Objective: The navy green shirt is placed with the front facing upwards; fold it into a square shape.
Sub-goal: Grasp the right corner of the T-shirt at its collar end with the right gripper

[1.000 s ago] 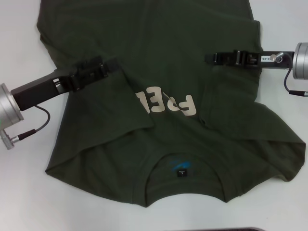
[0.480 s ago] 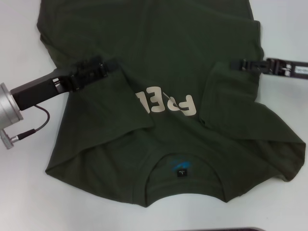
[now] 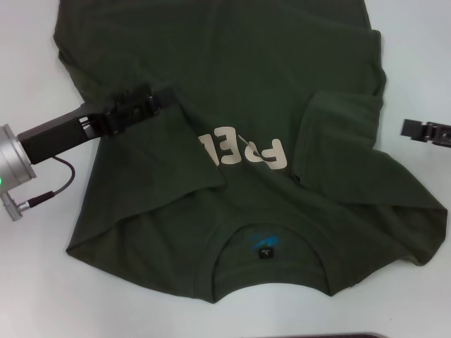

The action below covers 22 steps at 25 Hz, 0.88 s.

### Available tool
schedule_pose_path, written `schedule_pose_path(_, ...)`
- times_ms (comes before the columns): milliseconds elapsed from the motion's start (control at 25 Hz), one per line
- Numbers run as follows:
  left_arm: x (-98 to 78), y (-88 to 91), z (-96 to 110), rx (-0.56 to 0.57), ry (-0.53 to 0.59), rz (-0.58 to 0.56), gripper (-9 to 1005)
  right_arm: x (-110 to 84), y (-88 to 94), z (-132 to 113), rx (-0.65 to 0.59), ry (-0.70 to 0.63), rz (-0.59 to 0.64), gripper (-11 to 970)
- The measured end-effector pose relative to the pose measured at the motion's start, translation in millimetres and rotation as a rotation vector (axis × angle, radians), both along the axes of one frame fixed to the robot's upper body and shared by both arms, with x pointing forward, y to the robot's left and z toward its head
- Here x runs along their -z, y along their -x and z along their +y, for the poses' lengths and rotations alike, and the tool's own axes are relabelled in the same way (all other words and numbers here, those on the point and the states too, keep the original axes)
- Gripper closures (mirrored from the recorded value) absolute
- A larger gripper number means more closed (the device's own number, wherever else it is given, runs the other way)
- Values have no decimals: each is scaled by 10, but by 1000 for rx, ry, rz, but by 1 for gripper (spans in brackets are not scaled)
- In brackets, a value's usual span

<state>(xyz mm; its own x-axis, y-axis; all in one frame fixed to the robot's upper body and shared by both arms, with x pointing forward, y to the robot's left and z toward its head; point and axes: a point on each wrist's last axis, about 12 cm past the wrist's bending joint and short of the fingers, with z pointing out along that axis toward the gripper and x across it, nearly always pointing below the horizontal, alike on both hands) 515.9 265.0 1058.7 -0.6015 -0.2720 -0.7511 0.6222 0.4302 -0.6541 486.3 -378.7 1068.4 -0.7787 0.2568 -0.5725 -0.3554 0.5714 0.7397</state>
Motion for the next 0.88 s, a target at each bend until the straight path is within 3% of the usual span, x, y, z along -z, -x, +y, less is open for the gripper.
schedule_pose_path(320, -7, -10, -8, 3, -1, -4, 111, -36, 139, -57, 3, -66, -2, 111)
schedule_pose_path(680, -8, -10, -2, 2, -3, -6, 112, -28, 39, 184, -98, -82, 22, 121)
schedule_pose_path(880, -3, -5, -6, 3, -2, -5, 112, -62, 2, 150, -108, -57, 29, 121)
